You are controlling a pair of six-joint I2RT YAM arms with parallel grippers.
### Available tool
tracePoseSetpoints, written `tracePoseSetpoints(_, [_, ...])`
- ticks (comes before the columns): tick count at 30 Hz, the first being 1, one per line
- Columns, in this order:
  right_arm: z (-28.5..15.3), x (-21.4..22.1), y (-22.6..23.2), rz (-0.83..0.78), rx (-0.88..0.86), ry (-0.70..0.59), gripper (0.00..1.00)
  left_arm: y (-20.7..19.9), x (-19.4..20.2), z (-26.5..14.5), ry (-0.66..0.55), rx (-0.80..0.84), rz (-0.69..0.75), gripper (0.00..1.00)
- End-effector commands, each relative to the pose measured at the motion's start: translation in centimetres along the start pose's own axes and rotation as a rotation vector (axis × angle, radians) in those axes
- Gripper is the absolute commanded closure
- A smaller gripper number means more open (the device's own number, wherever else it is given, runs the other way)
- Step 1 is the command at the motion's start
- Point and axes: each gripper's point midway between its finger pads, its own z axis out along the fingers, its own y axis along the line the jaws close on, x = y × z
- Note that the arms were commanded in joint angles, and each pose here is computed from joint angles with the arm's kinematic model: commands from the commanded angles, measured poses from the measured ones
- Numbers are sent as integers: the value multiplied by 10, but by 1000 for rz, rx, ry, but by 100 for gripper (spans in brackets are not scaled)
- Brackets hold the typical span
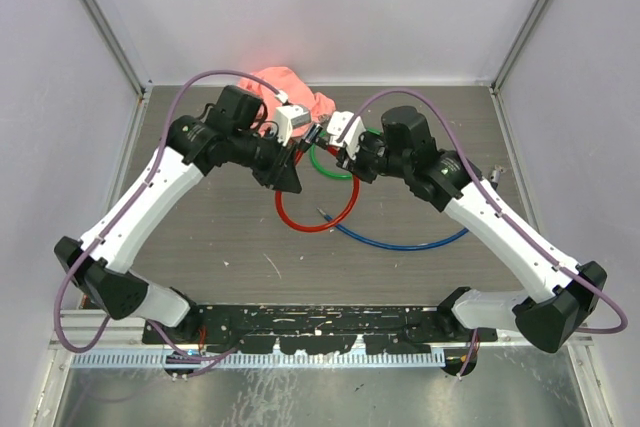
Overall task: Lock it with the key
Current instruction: Lock the lock.
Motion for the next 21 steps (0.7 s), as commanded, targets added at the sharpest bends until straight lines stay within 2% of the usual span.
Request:
tracePoseSetpoints(1, [-15, -66, 16, -65, -104, -237, 99, -16, 2, 6, 65, 126, 5, 100])
tracePoseSetpoints(6, [-6, -52, 41, -28, -237, -217, 99, -19, -4, 5, 47, 141, 7, 100])
tracePoseSetpoints(11, [-8, -43, 37, -42, -182, -211, 99, -22, -19, -5, -43, 168, -7, 98])
tracePoseSetpoints(14, [-7, -37, 38, -41, -180, -197, 99, -24, -27, -10, -92, 193, -12, 92])
tracePoseSetpoints(16, [-6, -35, 39, -34, -175, -198, 99, -25, -32, -9, -116, 204, -19, 81])
tracePoseSetpoints(21, [-6, -35, 38, -8, -157, -211, 99, -26, -30, -2, -106, 234, -57, 75])
